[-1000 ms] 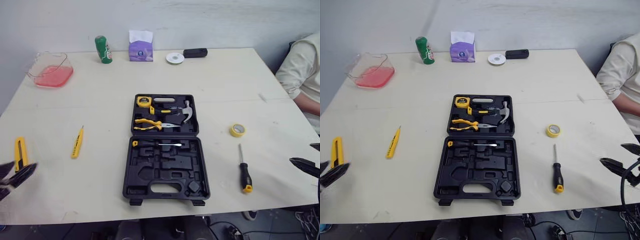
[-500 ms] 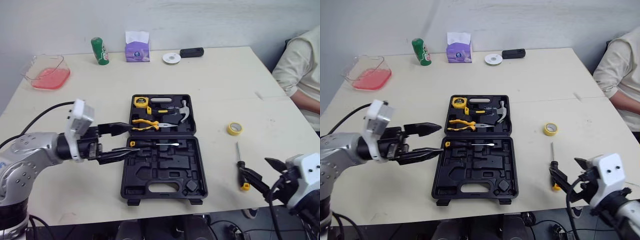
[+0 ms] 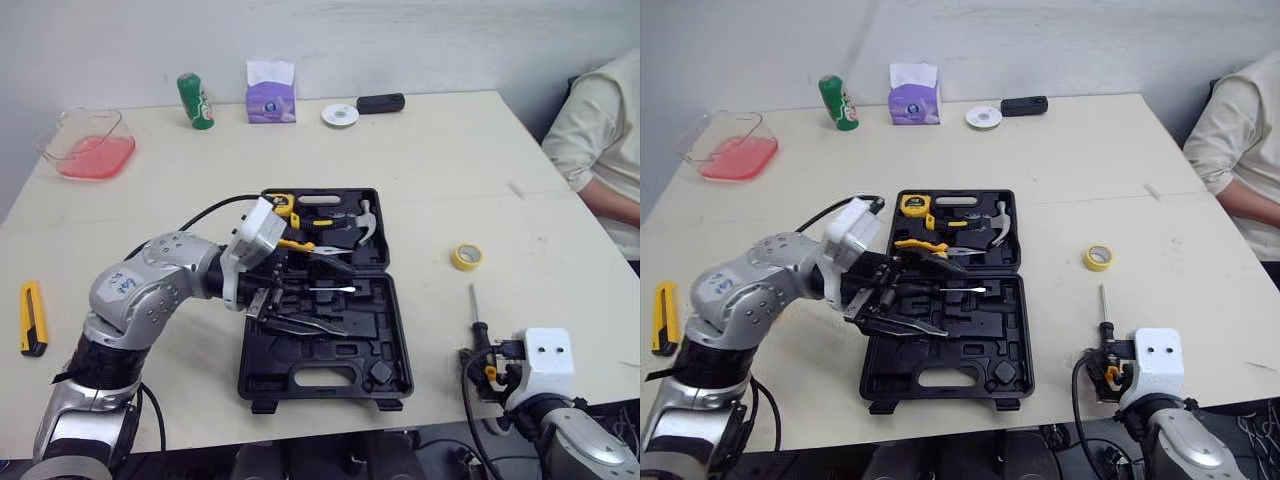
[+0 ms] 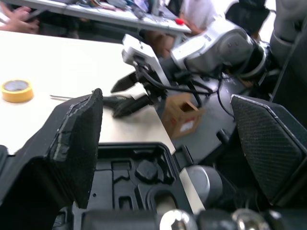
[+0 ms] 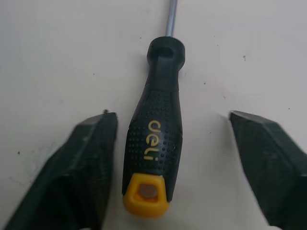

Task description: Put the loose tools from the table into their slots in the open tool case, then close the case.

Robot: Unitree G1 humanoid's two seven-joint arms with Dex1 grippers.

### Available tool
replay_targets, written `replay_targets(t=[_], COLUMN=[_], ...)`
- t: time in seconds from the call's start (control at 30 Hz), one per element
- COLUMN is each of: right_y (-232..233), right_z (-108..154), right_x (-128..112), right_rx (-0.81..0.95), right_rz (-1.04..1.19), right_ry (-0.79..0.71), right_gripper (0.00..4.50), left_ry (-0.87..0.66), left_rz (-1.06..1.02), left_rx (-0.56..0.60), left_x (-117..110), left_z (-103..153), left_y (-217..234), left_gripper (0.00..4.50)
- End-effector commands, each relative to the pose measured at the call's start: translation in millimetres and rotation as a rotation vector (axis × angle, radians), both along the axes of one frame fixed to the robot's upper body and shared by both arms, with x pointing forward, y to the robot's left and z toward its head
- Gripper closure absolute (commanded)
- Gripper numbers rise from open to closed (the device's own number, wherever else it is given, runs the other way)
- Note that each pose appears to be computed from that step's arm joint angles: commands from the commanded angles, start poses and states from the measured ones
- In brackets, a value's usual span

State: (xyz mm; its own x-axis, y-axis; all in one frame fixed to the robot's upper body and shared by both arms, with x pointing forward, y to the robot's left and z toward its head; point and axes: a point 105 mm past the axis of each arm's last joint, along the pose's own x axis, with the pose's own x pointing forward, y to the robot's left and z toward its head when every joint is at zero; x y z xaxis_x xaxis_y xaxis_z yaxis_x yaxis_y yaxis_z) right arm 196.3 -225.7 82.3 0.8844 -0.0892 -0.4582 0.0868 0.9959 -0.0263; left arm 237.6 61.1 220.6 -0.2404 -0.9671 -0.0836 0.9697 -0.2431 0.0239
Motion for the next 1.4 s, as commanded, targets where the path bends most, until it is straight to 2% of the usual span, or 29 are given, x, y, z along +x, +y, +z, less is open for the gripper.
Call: replay_targets(t=[0.03, 0.1, 0.13, 0.3, 0.37, 0.57, 0.63, 1.0, 1.13, 1.4], right_y=[-1.9, 1.3, 4.6, 23.8, 39.7, 77.6, 84.7, 124.6, 134.8, 139.8], right_z=[8.8, 14.1, 18.7, 48.3, 61.7, 86.0, 89.9, 87.2, 82.2, 66.8], right_x=[-1.6, -1.4, -0.3, 8.5, 11.3, 21.0, 26.9, 67.7, 82.8, 88.1], right_rx=[-0.004, 0.003, 0.0, -0.03, -0.021, -0.045, -0.051, -0.166, -0.224, -0.344], right_rz=[-0.051, -0.039, -0.011, 0.199, 0.382, 0.891, 0.995, 1.403, 1.422, 1.501], right_ry=[-0.057, -0.087, -0.107, -0.214, -0.238, -0.194, -0.168, -0.029, -0.036, 0.003], right_gripper=[2.4, 3.41, 3.47, 3.47, 3.47, 3.47, 3.47, 3.47, 3.47, 3.47], left_ry=[-0.055, -0.059, -0.061, -0.053, -0.052, -0.054, -0.063, -0.105, -0.117, -0.13], left_rz=[-0.035, -0.04, -0.041, 0.004, 0.06, 0.237, 0.269, 0.424, 0.442, 0.479], left_rx=[-0.004, -0.002, -0.002, 0.006, 0.027, 0.111, 0.157, 0.31, 0.31, 0.302], left_x=[1.6, 1.1, 0.9, 2.7, 7.1, 14.0, 11.7, 5.6, 4.6, 9.7], left_z=[5.7, 5.7, 5.8, 3.5, -0.1, -11.9, -18.3, -37.7, -38.5, -37.1], left_y=[-4.3, -4.2, -4.1, 3.2, 11.3, 44.3, 55.2, 93.3, 93.1, 93.2], left_gripper=[0.0, 0.0, 0.0, 0.0, 0.0, 0.0, 0.0, 0.0, 0.0, 0.0])
